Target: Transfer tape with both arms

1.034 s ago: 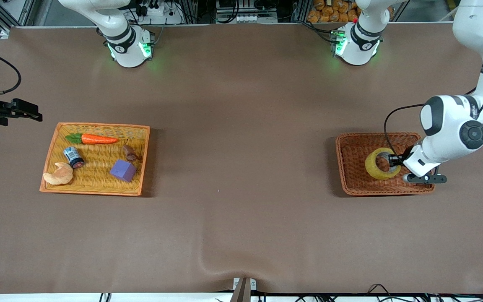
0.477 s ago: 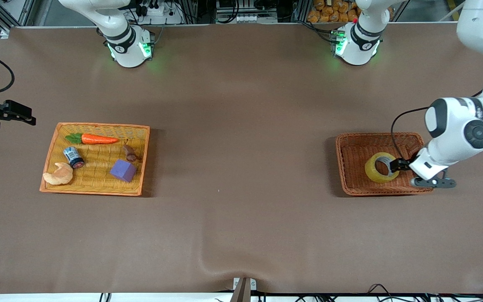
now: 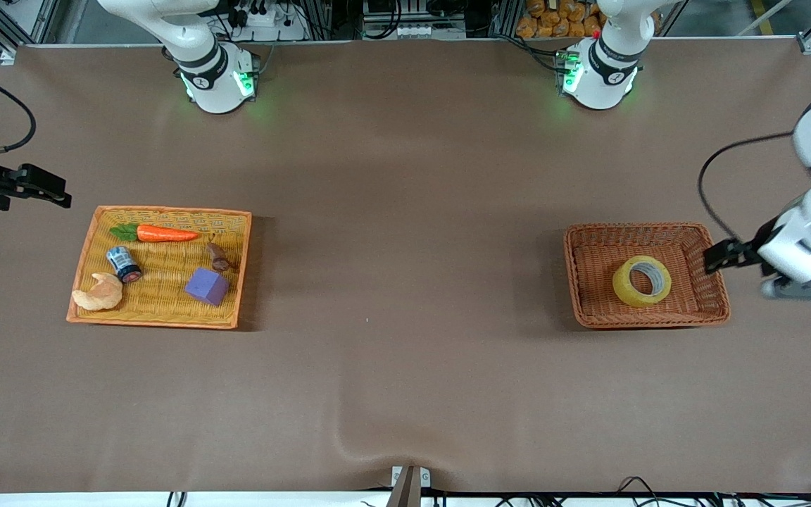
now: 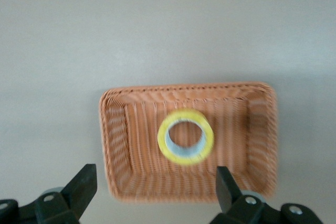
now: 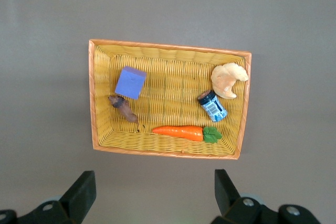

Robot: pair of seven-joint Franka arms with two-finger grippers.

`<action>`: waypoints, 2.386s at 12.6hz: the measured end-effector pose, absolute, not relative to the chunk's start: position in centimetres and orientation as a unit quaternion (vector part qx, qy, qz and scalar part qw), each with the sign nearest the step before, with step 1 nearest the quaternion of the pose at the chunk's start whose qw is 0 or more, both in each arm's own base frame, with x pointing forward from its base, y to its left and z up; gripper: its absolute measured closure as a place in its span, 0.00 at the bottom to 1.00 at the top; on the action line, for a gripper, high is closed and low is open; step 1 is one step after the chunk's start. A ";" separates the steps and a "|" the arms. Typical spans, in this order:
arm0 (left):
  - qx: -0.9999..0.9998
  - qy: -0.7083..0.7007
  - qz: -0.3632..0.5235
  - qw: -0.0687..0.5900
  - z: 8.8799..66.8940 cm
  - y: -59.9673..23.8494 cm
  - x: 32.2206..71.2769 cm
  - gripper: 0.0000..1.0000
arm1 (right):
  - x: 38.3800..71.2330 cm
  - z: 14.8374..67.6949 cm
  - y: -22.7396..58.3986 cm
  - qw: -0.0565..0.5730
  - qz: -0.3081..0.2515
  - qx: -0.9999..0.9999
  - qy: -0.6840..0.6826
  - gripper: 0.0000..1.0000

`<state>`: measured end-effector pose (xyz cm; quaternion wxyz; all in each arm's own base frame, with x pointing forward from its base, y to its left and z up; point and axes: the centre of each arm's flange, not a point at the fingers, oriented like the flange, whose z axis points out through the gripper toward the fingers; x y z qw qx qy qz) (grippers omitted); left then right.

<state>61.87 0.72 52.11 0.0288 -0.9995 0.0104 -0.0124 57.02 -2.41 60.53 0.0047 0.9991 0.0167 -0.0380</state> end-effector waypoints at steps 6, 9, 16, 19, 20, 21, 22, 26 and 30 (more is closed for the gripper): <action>-0.999 -0.010 0.020 0.033 58.1 0.2 60.3 0.00 | 57.1 61.8 -3.1 -0.006 -0.024 0.999 -0.020 0.00; -0.999 -0.010 0.014 0.037 61.0 -0.5 59.0 0.00 | 57.3 61.6 -3.1 -0.006 -0.022 0.999 -0.024 0.00; -0.999 -0.010 0.022 0.031 63.0 -2.6 56.7 0.00 | 57.5 61.6 -3.2 -0.006 -0.018 1.000 -0.025 0.00; -0.999 -0.009 0.028 0.035 62.4 -3.0 56.6 0.00 | 57.5 62.0 -3.3 -0.006 -0.013 1.000 -0.025 0.00; -0.999 -0.008 0.028 0.035 62.4 -3.1 56.6 0.00 | 57.5 62.0 -3.3 -0.006 -0.013 1.000 -0.026 0.00; -0.999 -0.008 0.028 0.035 62.4 -3.1 56.5 0.00 | 57.5 62.0 -3.3 -0.006 -0.013 1.000 -0.026 0.00; -0.999 -0.008 0.029 0.036 62.3 -3.1 56.4 0.00 | 57.5 62.0 -3.3 -0.006 -0.012 1.000 -0.026 0.00; -0.999 -0.004 0.032 0.036 62.3 -3.5 55.5 0.00 | 57.7 62.3 -4.5 -0.006 0.001 0.999 -0.036 0.00; -0.999 -0.001 0.033 0.036 62.2 -3.8 55.4 0.00 | 57.7 62.3 -4.5 -0.006 0.002 0.999 -0.036 0.00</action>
